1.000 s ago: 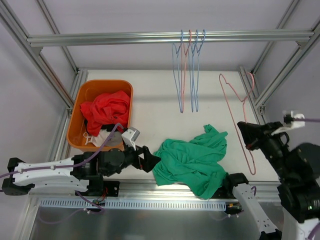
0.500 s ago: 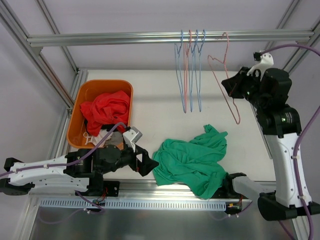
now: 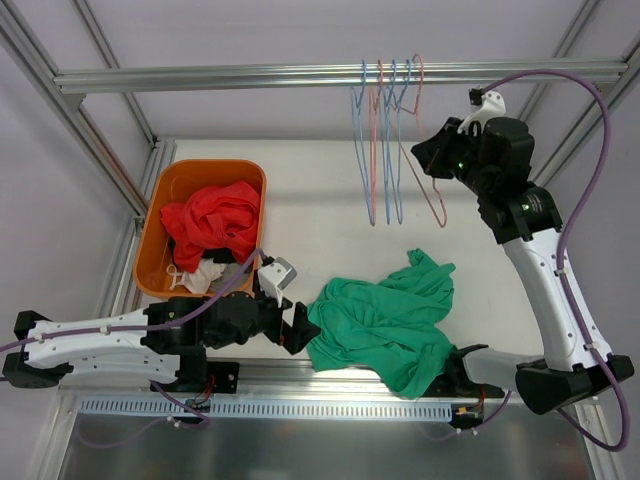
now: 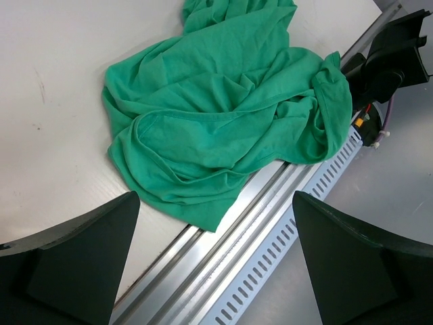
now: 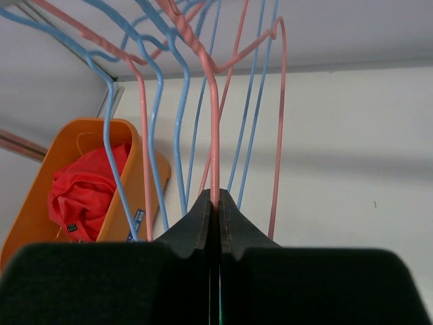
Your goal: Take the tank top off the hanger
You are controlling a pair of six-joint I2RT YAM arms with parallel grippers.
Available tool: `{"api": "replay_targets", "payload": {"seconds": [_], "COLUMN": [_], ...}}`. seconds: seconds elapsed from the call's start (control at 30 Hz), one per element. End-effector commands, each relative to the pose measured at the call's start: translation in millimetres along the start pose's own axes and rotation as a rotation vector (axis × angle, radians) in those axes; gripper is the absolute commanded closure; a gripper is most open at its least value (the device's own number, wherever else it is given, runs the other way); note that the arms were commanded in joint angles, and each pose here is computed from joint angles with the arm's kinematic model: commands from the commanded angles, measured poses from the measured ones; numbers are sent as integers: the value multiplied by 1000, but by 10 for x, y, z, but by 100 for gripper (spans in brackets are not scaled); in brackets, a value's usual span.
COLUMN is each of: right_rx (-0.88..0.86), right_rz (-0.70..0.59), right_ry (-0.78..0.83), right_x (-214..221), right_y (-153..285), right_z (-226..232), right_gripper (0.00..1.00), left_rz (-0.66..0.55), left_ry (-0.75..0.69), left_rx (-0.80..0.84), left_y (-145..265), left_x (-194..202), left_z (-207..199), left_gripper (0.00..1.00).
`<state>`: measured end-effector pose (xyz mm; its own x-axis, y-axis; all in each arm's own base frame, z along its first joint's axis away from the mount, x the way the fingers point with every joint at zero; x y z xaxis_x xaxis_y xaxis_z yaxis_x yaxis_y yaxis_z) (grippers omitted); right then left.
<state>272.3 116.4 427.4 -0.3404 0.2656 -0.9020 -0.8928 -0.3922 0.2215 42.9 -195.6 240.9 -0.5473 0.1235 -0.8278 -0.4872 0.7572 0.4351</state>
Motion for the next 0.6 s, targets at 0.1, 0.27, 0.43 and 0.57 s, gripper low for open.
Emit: {"api": "replay_targets", "payload": {"seconds": [0.1, 0.27, 0.43, 0.57], "right_rx": [41, 47, 68, 155], "right_rz": [-90, -77, -135, -178], "right_ry": [-55, -82, -53, -4], "right_x": [32, 129, 75, 96], "right_y": [10, 22, 300, 905], "right_z": [-41, -69, -81, -168], "right_gripper": [100, 67, 0, 1], "left_rz": [-19, -5, 25, 85], "left_ry": [0, -4, -41, -62], "left_rx": [-17, -27, -93, -120], "left_y": [-10, -61, -255, -505], "left_x": [-7, -17, -77, -100], "left_z": [13, -20, -106, -264], "left_gripper": [1, 1, 1, 1]}}
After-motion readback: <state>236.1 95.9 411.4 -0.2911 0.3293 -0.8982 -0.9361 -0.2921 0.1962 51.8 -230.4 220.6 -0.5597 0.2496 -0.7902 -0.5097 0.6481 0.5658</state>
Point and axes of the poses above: each gripper's point midway between its finger pads, its own y axis back along the fingers, its own z axis along the line the jaws close on, x = y × z, the point moved 8 cm from there along y, back along the fingers, and after that the axes turned 1 degree about y, right-handed, at the moved point
